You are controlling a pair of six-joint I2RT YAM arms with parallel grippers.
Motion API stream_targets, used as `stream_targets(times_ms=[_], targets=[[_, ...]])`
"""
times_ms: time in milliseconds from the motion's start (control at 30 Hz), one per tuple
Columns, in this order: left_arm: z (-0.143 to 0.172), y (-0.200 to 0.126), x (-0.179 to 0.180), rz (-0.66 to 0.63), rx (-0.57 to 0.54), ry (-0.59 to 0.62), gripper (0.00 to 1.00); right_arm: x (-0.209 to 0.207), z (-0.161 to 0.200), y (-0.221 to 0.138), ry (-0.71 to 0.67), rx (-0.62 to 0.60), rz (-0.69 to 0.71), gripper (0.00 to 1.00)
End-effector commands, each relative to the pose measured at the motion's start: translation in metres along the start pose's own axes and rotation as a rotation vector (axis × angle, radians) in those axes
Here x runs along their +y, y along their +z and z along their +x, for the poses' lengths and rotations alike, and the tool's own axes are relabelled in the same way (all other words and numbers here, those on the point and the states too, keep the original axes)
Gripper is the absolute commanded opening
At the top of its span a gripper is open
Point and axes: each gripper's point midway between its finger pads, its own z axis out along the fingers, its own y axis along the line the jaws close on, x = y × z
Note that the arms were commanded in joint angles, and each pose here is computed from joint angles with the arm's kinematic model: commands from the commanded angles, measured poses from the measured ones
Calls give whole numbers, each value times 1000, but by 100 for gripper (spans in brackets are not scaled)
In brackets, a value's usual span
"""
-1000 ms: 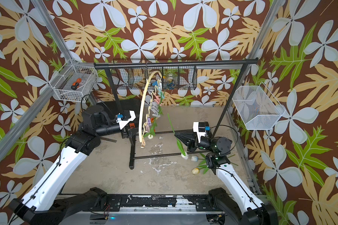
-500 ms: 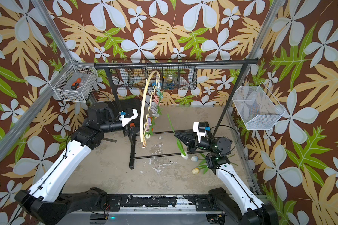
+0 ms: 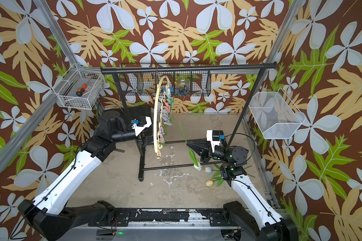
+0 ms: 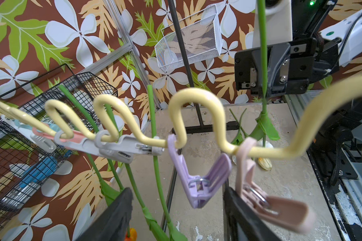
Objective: Dry the flowers on a clothes hanger
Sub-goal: Open the clamp at the hanger.
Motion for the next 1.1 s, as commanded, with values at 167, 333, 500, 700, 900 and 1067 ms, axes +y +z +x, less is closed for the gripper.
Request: stream_targets(times_ms=[167,333,500,700,900,1067], targets=[[-17,10,-3,-23,-46,-37,60,3,-8,4,-23,-15,-8,0],[-27,15,-8,-40,-75,-54,62,4,-9,14,-30,-19,12,0],[-33,16,-7,-82,-88,-69,66,11,-18,27,-37,-44,12,0],[-35,14,-3,-129,-86,-90,64,22,-26,35,-37,-65,-14,0],[-34,18,-9,-134,-72,-86,64,27,-33,36,-42,-71,-17,0],[-30,26,-14,-141,-51,-82,64,31,-37,36,-46,-69,-18,0]])
